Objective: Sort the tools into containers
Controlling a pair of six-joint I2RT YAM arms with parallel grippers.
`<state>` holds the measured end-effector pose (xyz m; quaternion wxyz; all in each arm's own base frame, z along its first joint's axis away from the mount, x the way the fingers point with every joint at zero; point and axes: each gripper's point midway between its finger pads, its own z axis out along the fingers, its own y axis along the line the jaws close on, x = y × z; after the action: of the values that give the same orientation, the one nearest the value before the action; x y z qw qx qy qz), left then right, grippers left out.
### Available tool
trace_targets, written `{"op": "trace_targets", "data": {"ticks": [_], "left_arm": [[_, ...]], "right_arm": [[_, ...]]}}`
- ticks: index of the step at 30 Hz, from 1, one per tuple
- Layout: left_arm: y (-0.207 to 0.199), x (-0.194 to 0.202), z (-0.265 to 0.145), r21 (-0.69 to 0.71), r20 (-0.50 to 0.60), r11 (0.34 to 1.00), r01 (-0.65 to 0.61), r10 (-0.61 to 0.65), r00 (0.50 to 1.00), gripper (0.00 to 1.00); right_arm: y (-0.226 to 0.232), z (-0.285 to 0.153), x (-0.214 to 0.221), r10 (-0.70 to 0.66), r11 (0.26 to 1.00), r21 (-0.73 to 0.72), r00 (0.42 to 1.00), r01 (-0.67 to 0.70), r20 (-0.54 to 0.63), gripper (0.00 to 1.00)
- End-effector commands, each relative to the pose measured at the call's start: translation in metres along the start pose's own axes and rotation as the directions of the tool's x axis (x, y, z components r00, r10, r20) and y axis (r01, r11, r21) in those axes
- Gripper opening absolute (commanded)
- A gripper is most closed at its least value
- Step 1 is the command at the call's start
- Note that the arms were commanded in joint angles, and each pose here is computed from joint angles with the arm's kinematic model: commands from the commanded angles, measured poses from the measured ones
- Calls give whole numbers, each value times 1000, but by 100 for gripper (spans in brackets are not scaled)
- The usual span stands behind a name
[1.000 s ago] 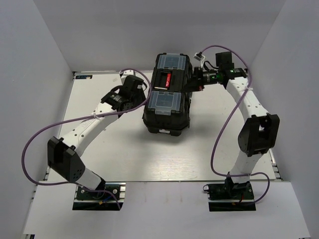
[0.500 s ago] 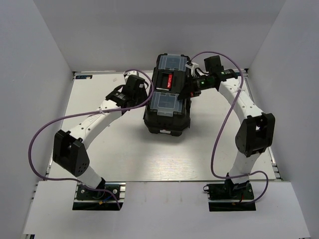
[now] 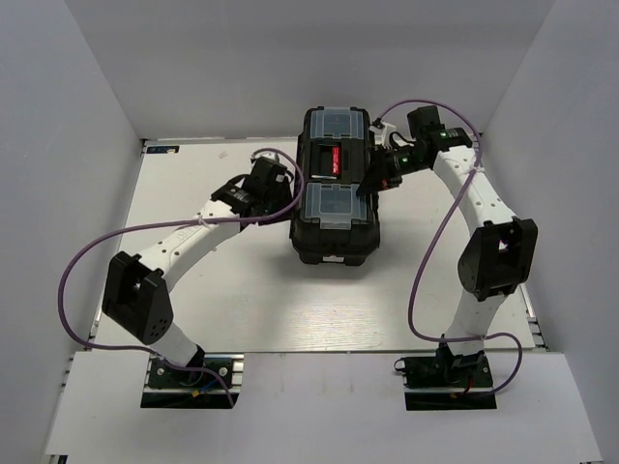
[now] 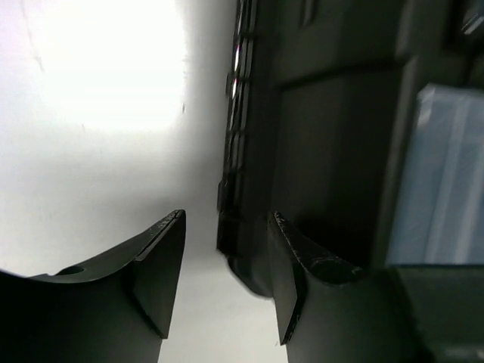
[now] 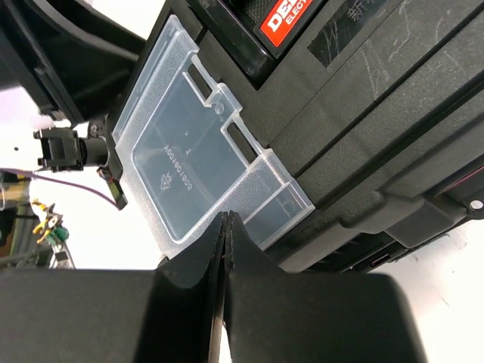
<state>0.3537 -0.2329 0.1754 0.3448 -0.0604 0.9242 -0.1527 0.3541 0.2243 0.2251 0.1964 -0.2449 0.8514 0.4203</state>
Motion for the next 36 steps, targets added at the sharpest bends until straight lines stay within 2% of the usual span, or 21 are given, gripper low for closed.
{"op": "trace_targets", "data": {"ticks": [1, 6, 11, 12, 13, 14, 15, 16, 17, 18, 19, 20, 22, 24, 25, 28, 29, 31, 32, 33, 36], "left_arm": [[-28, 42, -19, 132, -133, 991, -16, 34, 990, 58], [-44, 60, -18, 195, -193, 980, -26, 65, 979, 58], [-39, 44, -30, 142, -132, 989, -43, 62, 989, 60], [-33, 30, -40, 112, -73, 993, -44, 52, 996, 61], [-26, 28, -48, 84, -63, 996, -38, 43, 997, 62], [-19, 14, -56, 59, -13, 998, -27, 28, 1000, 66], [-16, 3, -76, 67, 40, 998, -19, 16, 999, 71], [-16, -8, -88, 73, 87, 997, -21, 15, 996, 74], [-12, -16, -98, 68, 129, 997, -32, 23, 991, 83], [-15, -23, -109, 94, 161, 995, -25, 10, 987, 84], [-14, -31, -125, 119, 209, 992, -31, 5, 978, 85], [-11, -32, -130, 125, 227, 991, -55, 25, 974, 96], [-15, -25, -135, 179, 229, 980, -92, 49, 972, 98], [-15, -20, -145, 217, 246, 966, -141, 86, 965, 98], [-11, -12, -143, 219, 229, 964, -153, 102, 968, 99], [-6, -2, -151, 229, 242, 956, -185, 128, 962, 99], [-5, -4, -156, 237, 254, 954, -184, 122, 960, 99], [1, -6, -166, 237, 291, 952, -193, 119, 949, 99], [4, -9, -170, 228, 312, 954, -196, 120, 943, 99], [7, -8, -171, 218, 321, 954, -206, 129, 938, 99], [12, -13, -181, 212, 362, 955, -206, 119, 924, 99]], "right_arm": [[-49, 6, 73, 143, 982, 157, 954, -104, -264, 0], [-47, -2, 62, 125, 981, 172, 962, -85, -242, 0], [-16, -15, 45, 8, 999, 51, 980, 3, -201, 1], [-12, -17, 42, -11, 999, 37, 981, 19, -193, 6], [3, -26, 35, -54, 998, 16, 986, 57, -155, 20], [13, -33, 23, -103, 995, 1, 988, 104, -116, 28], [30, -45, 13, -158, 987, 0, 985, 158, -69, 42], [35, -50, 7, -190, 982, 5, 981, 190, -44, 53], [44, -57, 3, -215, 977, 6, 976, 215, -18, 63], [53, -65, 0, -237, 971, 17, 971, 237, 12, 71], [51, -67, 1, -240, 970, 35, 971, 239, 15, 90], [51, -68, 0, -238, 970, 50, 971, 236, 29, 91], [39, -77, 12, -219, 963, 168, 975, 211, 34, 91], [39, -91, 9, -201, 947, 276, 974, 165, 107, 91], [1, -89, 33, -122, 906, 413, 991, 90, 52, 91], [-21, -102, 58, -86, 832, 552, 995, 48, 43, 91], [-34, -112, 68, -74, 777, 629, 996, 33, 40, 91], [-33, -121, 78, -92, 749, 661, 995, 44, 38, 91], [-43, -122, 99, -72, 721, 691, 997, 44, 12, 91], [-40, -127, 96, -117, 711, 701, 992, 57, 39, 91], [-42, -131, 120, -83, 686, 727, 994, 9, 66, 91]]}}
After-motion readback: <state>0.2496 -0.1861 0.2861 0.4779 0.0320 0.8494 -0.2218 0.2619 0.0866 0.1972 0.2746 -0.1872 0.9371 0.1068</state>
